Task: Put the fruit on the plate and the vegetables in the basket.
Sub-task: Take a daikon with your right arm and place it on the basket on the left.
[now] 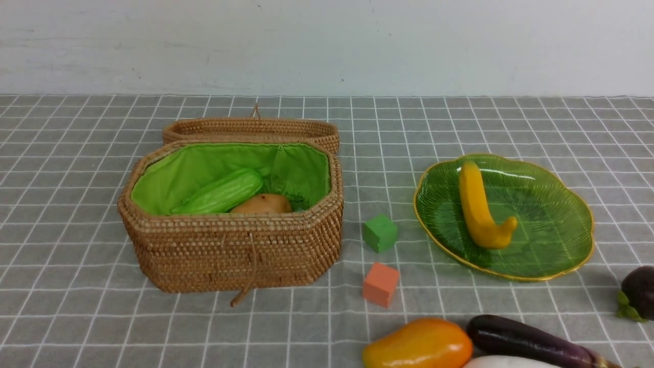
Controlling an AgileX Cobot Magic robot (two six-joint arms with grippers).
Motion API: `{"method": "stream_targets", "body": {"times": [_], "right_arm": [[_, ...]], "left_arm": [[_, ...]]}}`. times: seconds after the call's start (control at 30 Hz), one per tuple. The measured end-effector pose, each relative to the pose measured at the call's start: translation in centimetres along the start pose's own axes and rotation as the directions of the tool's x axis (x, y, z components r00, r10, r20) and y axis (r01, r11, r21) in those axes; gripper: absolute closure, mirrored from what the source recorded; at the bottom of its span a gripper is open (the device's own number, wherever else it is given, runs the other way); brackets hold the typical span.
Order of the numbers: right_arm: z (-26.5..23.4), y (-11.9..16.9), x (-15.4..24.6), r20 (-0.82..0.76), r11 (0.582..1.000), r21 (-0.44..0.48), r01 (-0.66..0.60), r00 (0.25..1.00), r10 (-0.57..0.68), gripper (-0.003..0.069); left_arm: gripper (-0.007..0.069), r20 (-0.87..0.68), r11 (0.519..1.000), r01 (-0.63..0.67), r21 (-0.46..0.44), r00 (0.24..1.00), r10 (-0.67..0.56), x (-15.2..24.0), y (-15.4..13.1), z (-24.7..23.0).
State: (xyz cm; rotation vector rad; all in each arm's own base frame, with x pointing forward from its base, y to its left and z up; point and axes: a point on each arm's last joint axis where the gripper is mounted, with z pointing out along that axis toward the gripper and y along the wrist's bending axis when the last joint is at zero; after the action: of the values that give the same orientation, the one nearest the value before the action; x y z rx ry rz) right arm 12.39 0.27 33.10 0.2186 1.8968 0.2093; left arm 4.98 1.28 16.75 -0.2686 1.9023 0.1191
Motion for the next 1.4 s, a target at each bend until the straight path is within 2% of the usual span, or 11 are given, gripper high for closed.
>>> {"method": "stream_targets", "body": {"times": [0.17, 0.33, 0.43, 0.57, 0.67, 0.8, 0.83, 0.9, 1.07, 1.17, 1.4], "right_arm": [[3.8, -0.4, 1.3, -0.195, 0.999, 0.037, -0.006, 0.981, 0.013, 0.0419], [6.7, -0.1, 3.7, -0.479, 1.000, -0.005, 0.021, 0.878, -0.021, 0.0412], [7.4, 2.4, 4.4, -0.573, 0.967, -0.219, 0.132, 0.784, -0.237, 0.0365], [7.6, 4.7, 4.8, -0.581, 0.900, -0.378, 0.216, 0.702, -0.412, 0.0258], [7.7, 5.8, 6.0, -0.563, 0.799, -0.505, 0.328, 0.577, -0.592, 0.0162], [8.2, 7.0, 8.6, -0.381, 0.425, -0.738, 0.524, 0.196, -0.903, 0.0039], [8.3, 7.1, 8.7, -0.374, 0.413, -0.742, 0.528, 0.185, -0.909, 0.0036], [9.3, 7.6, 9.7, -0.320, 0.324, -0.770, 0.549, 0.106, -0.941, 0.0028], [12.4, 8.1, 12.2, -0.305, 0.269, -0.794, 0.545, 0.025, -0.952, 0.0087], [13.4, 8.1, 13.3, -0.318, 0.262, -0.812, 0.522, -0.019, -0.948, 0.0172], [12.9, 8.2, 12.9, -0.328, 0.286, -0.812, 0.510, 0.007, -0.945, 0.0185]], "left_arm": [[0.0596, 0.000, 1.000, 0.000, 0.000, 1.000, 0.000, 0.0, 0.0, 0.0], [0.0596, 0.000, 1.000, 0.000, 0.000, 1.000, 0.000, 0.0, 0.0, 0.0], [0.0596, 0.000, 1.000, 0.000, 0.000, 1.000, 0.000, 0.0, 0.0, 0.0], [0.0596, 0.000, 1.000, 0.000, 0.000, 1.000, 0.000, 0.0, 0.0, 0.0], [0.0596, 0.000, 1.000, 0.000, 0.000, 1.000, 0.000, 0.0, 0.0, 0.0], [0.0596, 0.000, 1.000, 0.000, 0.000, 1.000, 0.000, 0.0, 0.0, 0.0], [0.0596, 0.000, 1.000, 0.000, 0.000, 1.000, 0.000, 0.0, 0.0, 0.0], [0.0596, 0.000, 1.000, 0.000, 0.000, 1.000, 0.000, 0.0, 0.0, 0.0], [0.0596, 0.000, 1.000, 0.000, 0.000, 1.000, 0.000, 0.0, 0.0, 0.0], [0.0596, 0.000, 1.000, 0.000, 0.000, 1.000, 0.000, 0.0, 0.0, 0.0], [0.0596, -0.001, 1.000, 0.000, 0.000, 1.000, 0.000, 0.0, 0.0, 0.0]]}}
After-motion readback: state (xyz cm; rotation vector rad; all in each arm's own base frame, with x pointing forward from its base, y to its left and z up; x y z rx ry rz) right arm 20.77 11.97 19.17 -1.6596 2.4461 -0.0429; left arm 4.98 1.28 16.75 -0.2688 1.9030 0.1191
